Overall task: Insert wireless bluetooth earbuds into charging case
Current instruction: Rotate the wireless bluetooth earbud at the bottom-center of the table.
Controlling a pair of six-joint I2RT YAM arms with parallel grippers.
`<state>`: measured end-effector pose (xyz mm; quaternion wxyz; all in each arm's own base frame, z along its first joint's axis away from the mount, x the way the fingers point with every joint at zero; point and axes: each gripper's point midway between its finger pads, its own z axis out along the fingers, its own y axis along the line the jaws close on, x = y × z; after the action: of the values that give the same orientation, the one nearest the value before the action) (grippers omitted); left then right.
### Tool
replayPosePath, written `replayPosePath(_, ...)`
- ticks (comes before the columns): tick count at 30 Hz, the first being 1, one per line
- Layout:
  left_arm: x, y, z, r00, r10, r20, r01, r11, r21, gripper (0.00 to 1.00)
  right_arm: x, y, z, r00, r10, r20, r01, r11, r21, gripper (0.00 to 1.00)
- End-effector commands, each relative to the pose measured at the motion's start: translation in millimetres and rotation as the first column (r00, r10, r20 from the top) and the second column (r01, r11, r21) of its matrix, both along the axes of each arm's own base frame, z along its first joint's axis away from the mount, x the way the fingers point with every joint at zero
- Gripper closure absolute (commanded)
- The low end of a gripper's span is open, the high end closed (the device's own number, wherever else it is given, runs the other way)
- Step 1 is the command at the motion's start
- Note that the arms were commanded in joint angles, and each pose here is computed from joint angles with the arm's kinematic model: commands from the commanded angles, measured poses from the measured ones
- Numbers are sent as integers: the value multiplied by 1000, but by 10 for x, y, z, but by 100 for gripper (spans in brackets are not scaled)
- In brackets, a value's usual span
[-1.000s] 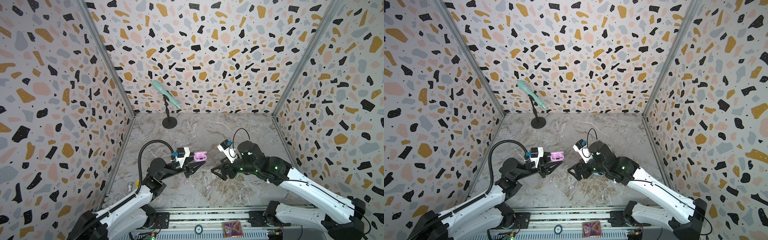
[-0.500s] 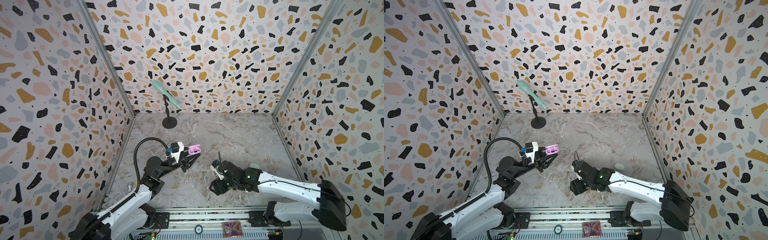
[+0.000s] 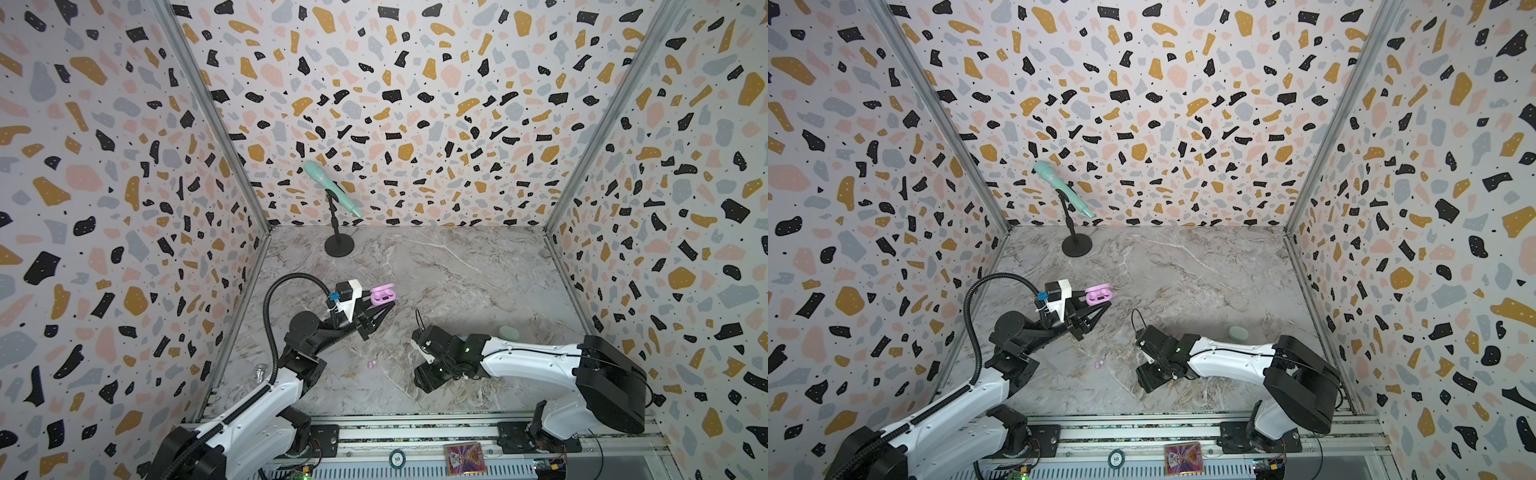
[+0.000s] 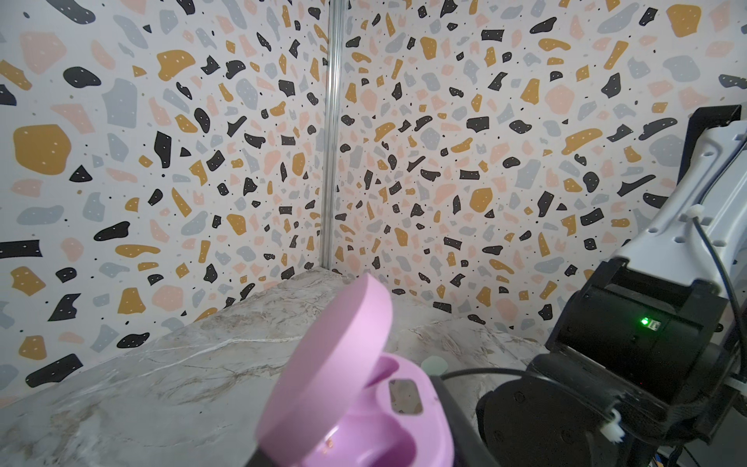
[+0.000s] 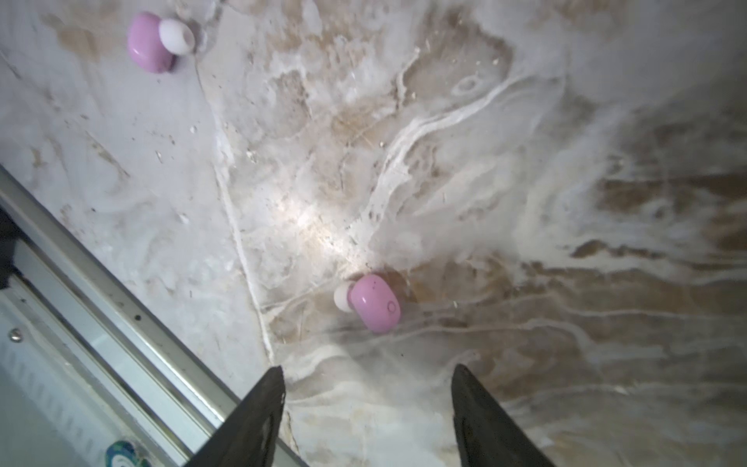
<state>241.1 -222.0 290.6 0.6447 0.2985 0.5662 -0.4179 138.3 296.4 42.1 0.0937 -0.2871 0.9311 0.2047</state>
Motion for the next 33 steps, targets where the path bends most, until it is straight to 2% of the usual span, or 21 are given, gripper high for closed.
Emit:
replayPosePath(1,-18,52,128,998,12,54,-11,1000,-27,92,55,148,146,997,-44,-55,49,994,98,34)
replayPosePath(3,-1,68,128,998,19,53,-18,999,-26,92,50,161,129,993,-63,-104,76,990,121,34)
replayPosePath(9,13,93,143,998,28,51,-26,999,-30,92,-7,165,-11,973,-109,-204,129,987,91,34)
replayPosePath(17,-19,127,173,998,35,56,-33,999,-41,92,-67,171,-98,951,-149,-270,175,982,76,34)
replayPosePath(27,-53,163,178,997,48,59,-45,998,-48,93,8,472,282,956,-113,-273,176,959,223,34)
replayPosePath(33,-67,177,190,997,52,61,-48,997,-55,93,-1,652,447,960,-63,-272,139,953,270,33)
